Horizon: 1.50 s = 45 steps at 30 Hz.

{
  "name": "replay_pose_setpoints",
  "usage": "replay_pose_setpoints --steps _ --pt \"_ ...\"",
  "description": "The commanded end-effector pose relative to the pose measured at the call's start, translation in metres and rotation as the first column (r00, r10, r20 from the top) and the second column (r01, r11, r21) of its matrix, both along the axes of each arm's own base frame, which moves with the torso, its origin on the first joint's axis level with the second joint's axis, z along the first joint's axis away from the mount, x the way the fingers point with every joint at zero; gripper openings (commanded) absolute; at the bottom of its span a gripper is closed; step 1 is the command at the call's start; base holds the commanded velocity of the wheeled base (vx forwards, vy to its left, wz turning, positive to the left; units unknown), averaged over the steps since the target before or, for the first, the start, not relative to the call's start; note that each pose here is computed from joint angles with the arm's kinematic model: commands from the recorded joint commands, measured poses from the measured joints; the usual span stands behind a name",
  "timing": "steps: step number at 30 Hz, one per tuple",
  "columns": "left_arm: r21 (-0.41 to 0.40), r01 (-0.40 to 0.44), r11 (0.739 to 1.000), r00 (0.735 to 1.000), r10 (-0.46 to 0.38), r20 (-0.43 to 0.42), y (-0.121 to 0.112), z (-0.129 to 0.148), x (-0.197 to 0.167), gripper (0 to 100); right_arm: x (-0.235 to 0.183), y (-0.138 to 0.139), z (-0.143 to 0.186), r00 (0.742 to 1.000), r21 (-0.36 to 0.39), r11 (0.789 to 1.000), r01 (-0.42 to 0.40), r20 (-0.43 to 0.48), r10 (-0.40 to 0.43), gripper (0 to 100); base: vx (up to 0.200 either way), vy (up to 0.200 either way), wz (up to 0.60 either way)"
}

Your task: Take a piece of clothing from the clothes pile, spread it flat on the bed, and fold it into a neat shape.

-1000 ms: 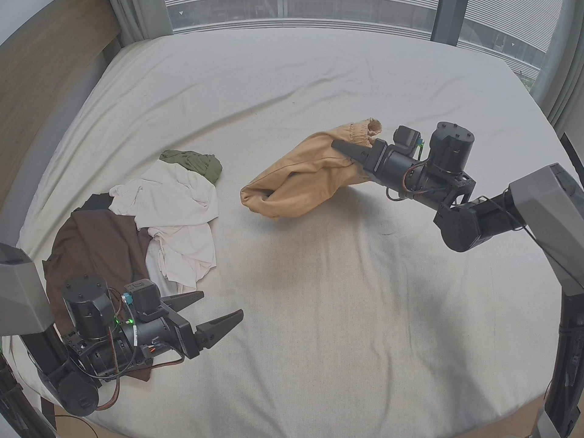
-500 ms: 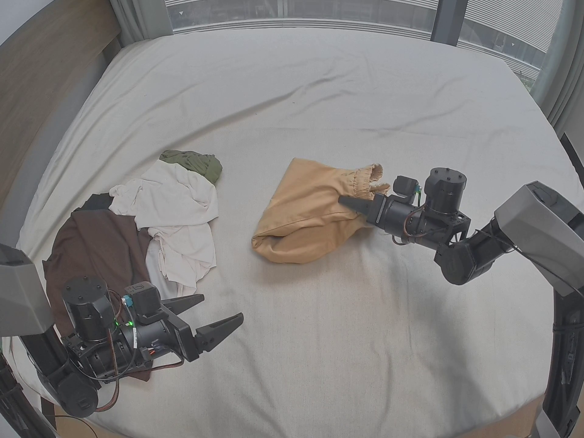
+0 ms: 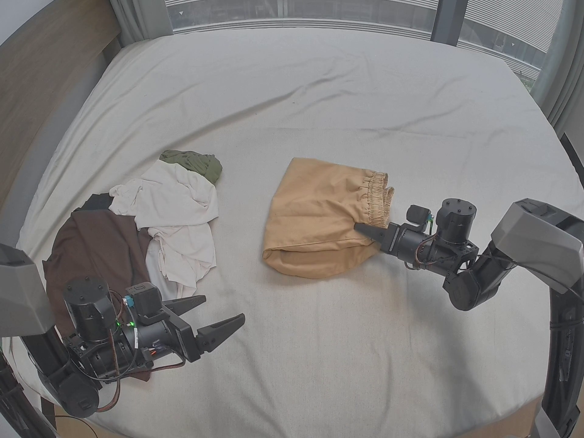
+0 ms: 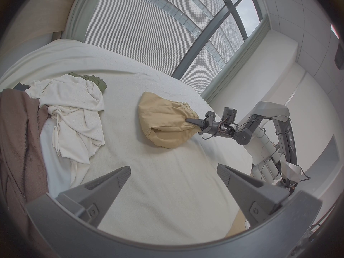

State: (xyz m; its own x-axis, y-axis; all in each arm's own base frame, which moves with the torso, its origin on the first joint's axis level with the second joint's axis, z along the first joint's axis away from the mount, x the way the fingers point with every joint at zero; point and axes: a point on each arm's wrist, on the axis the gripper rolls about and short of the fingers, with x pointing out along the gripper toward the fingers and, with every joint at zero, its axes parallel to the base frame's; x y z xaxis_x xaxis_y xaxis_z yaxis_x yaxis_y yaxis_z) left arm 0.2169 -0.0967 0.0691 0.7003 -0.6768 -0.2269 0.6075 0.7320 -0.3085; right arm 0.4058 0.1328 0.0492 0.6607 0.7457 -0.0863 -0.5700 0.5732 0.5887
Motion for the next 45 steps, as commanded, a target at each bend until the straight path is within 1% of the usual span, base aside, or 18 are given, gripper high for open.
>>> replay_pose_setpoints --steps 1,5,6,14,15,17,19,21,23,27,30,34,35,36,39,41,43,45 --pt "0.000 0.001 1.000 1.000 -0.001 -0.001 0.000 0.000 0.000 100 -0.002 0.001 -0.017 0.999 -0.012 1.000 -0.004 -0.039 0.003 0 0.000 0.000 0.00" --pt "-0.002 0.001 1.000 1.000 -0.001 0.003 0.000 0.001 0.000 100 -0.003 0.001 -0.019 0.999 -0.012 1.000 -0.005 -0.039 0.005 0 0.000 0.000 0.00" --pt "-0.002 0.000 1.000 1.000 0.000 0.003 0.000 0.001 0.000 100 -0.004 0.001 -0.020 0.999 -0.014 1.000 -0.007 -0.046 0.006 100 0.000 0.000 0.00" --pt "-0.005 0.001 1.000 1.000 -0.001 0.010 0.000 0.002 -0.001 100 -0.016 -0.008 -0.013 1.000 -0.019 1.000 0.015 -0.013 -0.015 100 0.000 0.000 0.00" --pt "-0.005 0.001 1.000 1.000 -0.001 0.010 0.000 0.002 -0.001 100 -0.025 -0.021 0.001 0.999 -0.014 0.999 0.041 0.012 -0.041 100 0.000 0.000 0.00" --pt "-0.005 0.001 1.000 1.000 -0.001 0.012 0.000 0.003 0.000 100 -0.031 -0.026 0.010 0.998 -0.009 0.999 0.050 0.028 -0.050 100 0.000 0.000 0.00" --pt "-0.006 0.001 1.000 1.000 -0.001 0.013 0.000 0.003 0.000 100 -0.042 -0.040 0.024 0.996 -0.003 0.997 0.080 0.051 -0.079 100 0.000 0.000 0.00" --pt "-0.007 -0.001 1.000 1.000 0.001 0.012 0.000 0.003 0.000 100 -0.045 -0.043 0.028 0.995 -0.002 0.996 0.086 0.057 -0.085 100 0.000 0.000 0.00" --pt "-0.006 0.000 1.000 1.000 0.000 0.015 0.000 0.003 0.001 100 -0.059 -0.057 0.043 0.990 0.008 0.993 0.115 0.088 -0.115 100 0.000 0.000 0.00" --pt "-0.008 0.000 1.000 1.000 0.001 0.015 0.000 0.003 0.001 100 -0.067 -0.062 0.056 0.985 0.020 0.992 0.122 0.123 -0.123 100 0.000 0.000 0.00" --pt "-0.007 0.000 1.000 1.000 0.000 0.016 0.000 0.003 0.001 100 -0.069 -0.056 0.066 0.983 0.031 0.994 0.103 0.150 -0.106 100 0.000 0.000 0.00" --pt "-0.009 -0.004 1.000 1.000 0.004 0.018 0.000 0.004 0.001 100 -0.066 -0.034 0.069 0.985 0.039 0.998 0.042 0.166 -0.048 100 0.000 0.000 0.00" --pt "-0.009 -0.004 1.000 1.000 0.004 0.018 0.000 0.004 0.001 100 -0.066 -0.034 0.069 0.985 0.039 0.998 0.042 0.166 -0.048 100 0.000 0.000 0.00" --pt "-0.009 -0.004 1.000 1.000 0.004 0.018 0.000 0.004 0.001 100 -0.058 -0.022 0.058 0.989 0.032 0.999 0.019 0.144 -0.023 100 0.000 0.000 0.00" --pt "-0.010 -0.007 1.000 1.000 0.007 0.019 0.001 0.004 0.001 100 -0.051 -0.009 0.050 0.990 0.030 1.000 -0.006 0.139 0.002 100 0.000 0.000 0.00" --pt "-0.010 -0.008 1.000 1.000 0.008 0.019 0.001 0.004 0.002 100 -0.048 -0.003 0.048 0.991 0.029 0.999 -0.019 0.134 0.015 100 0.000 0.000 0.00" --pt "-0.009 -0.008 1.000 1.000 0.008 0.016 0.001 0.003 0.002 100 -0.040 0.003 0.033 0.996 0.009 1.000 -0.025 0.086 0.024 100 0.000 0.000 0.00" --pt "-0.009 -0.008 1.000 1.000 0.008 0.016 0.001 0.003 0.002 100 -0.036 0.005 0.025 0.997 0.002 1.000 -0.023 0.073 0.023 100 0.000 0.000 0.00"
